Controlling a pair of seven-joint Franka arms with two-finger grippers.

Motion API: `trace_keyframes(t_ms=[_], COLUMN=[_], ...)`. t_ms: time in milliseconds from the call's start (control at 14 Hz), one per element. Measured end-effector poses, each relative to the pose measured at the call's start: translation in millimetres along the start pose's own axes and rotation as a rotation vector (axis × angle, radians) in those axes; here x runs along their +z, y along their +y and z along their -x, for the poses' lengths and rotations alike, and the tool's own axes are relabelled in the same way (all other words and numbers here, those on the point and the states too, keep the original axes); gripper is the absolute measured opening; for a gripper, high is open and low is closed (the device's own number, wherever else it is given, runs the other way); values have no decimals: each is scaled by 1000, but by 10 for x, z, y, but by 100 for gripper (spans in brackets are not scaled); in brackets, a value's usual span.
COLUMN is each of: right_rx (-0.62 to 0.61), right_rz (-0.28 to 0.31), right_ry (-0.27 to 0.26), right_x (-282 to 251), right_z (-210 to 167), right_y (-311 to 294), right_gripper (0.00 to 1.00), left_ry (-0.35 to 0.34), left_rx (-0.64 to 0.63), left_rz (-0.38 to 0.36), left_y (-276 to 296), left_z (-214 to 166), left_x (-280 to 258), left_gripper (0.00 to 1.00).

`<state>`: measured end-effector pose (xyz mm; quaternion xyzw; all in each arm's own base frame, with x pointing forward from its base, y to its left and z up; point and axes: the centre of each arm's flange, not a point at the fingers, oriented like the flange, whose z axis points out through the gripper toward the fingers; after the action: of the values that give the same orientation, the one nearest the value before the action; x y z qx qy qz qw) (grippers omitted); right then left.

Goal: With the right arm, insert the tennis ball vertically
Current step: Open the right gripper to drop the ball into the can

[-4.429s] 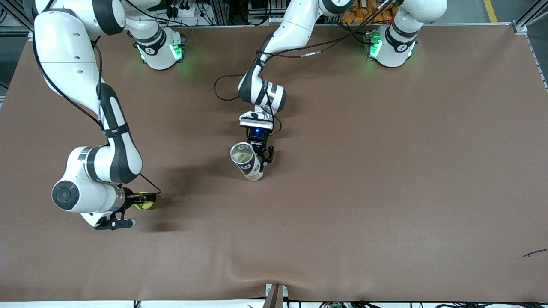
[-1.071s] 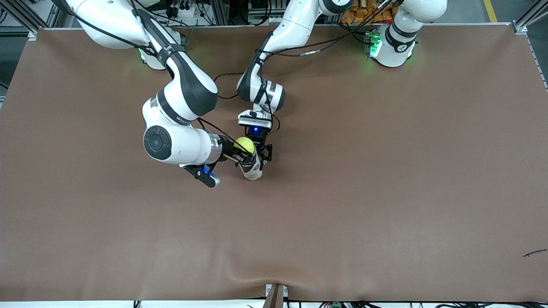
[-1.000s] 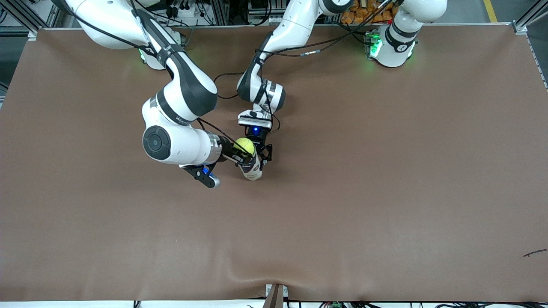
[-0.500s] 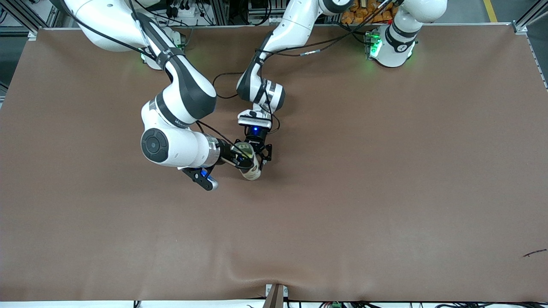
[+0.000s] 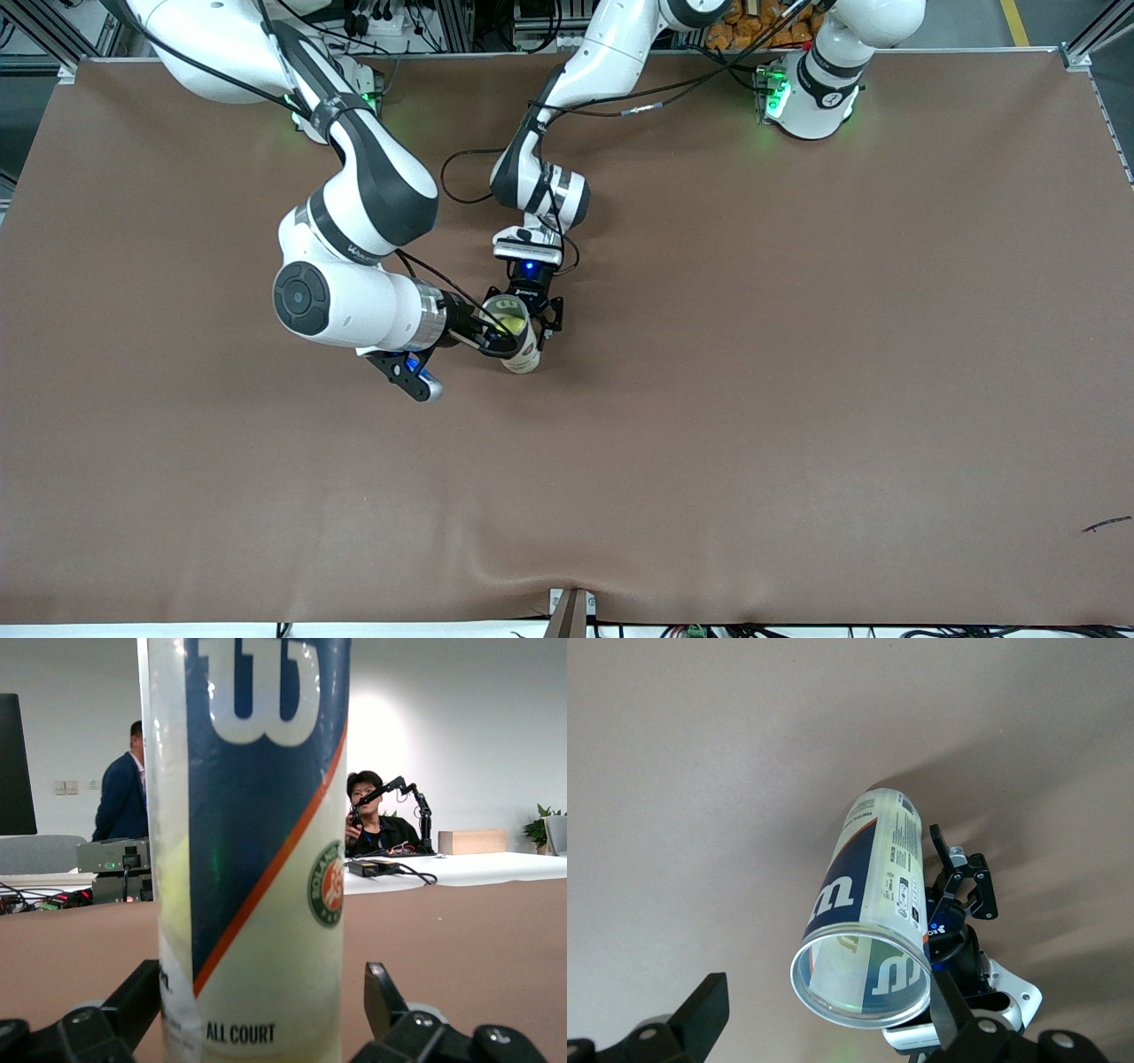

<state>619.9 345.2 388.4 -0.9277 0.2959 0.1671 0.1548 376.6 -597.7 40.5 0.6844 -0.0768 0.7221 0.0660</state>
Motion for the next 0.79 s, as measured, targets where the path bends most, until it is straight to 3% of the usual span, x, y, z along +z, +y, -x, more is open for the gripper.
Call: trace_keyframes(t_ms=[786], right_rx=[12], right_rz=[119], right_ry=[-74], right_x=[-975], right_z=[-104], right_y=[617], right_gripper=[100], left_ry=[-58], left_rx=[-11], left_rz=[-21], left_y=[-31], left_z=[82], left_x=[-225], left_gripper=[100])
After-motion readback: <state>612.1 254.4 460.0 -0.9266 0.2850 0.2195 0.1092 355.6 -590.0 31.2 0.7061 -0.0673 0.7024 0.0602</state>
